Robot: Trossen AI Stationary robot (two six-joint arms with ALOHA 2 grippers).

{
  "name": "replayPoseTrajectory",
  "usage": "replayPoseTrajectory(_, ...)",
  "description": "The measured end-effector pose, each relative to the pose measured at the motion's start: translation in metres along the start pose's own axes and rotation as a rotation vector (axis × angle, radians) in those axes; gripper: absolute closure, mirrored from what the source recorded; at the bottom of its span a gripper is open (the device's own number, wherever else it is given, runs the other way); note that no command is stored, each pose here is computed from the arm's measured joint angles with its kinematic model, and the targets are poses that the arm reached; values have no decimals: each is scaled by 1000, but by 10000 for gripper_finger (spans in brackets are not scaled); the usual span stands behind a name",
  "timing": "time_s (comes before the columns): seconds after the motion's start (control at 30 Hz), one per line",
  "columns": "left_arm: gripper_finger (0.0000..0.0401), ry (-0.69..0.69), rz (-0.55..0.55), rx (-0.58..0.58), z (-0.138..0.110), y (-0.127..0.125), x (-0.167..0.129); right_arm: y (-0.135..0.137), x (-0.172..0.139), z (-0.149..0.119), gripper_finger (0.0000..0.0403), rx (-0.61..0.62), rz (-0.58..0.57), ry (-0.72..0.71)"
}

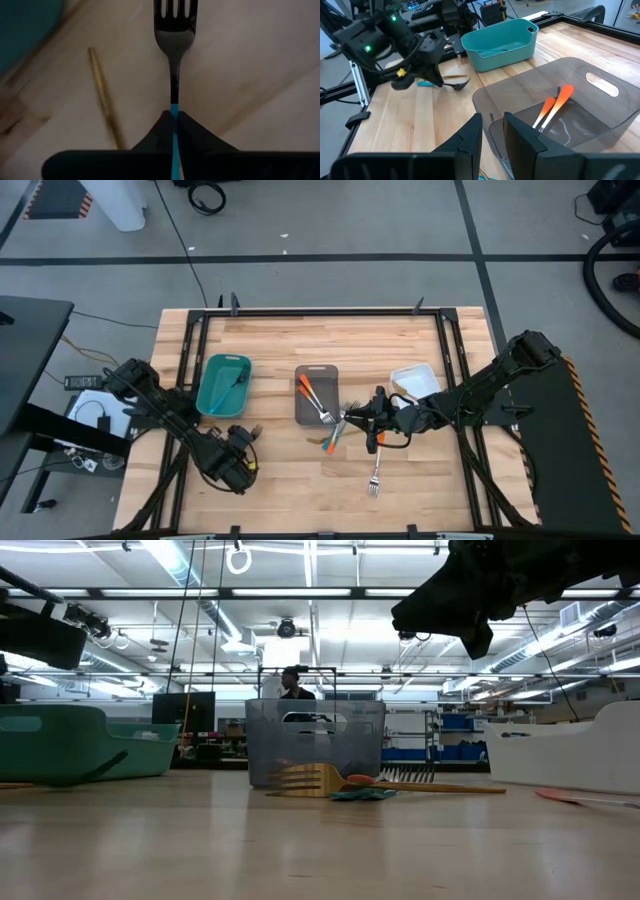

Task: Sort silverware by color (type)
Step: Put the blue fork into the green bin

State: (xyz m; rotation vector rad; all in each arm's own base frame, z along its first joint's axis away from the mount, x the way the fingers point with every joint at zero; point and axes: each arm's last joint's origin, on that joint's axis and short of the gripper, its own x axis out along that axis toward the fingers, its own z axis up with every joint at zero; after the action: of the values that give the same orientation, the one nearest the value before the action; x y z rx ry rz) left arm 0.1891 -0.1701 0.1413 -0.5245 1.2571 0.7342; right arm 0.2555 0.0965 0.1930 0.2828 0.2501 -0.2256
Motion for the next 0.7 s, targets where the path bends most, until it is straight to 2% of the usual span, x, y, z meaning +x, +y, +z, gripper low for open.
replayPoseTrajectory(0.07, 387, -18, -40, -8, 2, -1, -6, 0, 0, 0, 317, -2, -1, 0)
replayPoseTrajectory(0.2, 387, -26, -54, 34, 4, 3, -13, 0, 0, 0, 317, -3, 0, 0)
replayPoseTrajectory(0.43, 387, -141, -155, 59, 14, 11, -39, 0, 0, 0, 317, -7, -1, 1)
replayPoseTrajectory(0.7, 387, -218, -75, 47, 25, 37, -57, 0, 0, 0, 317, -7, -1, 1)
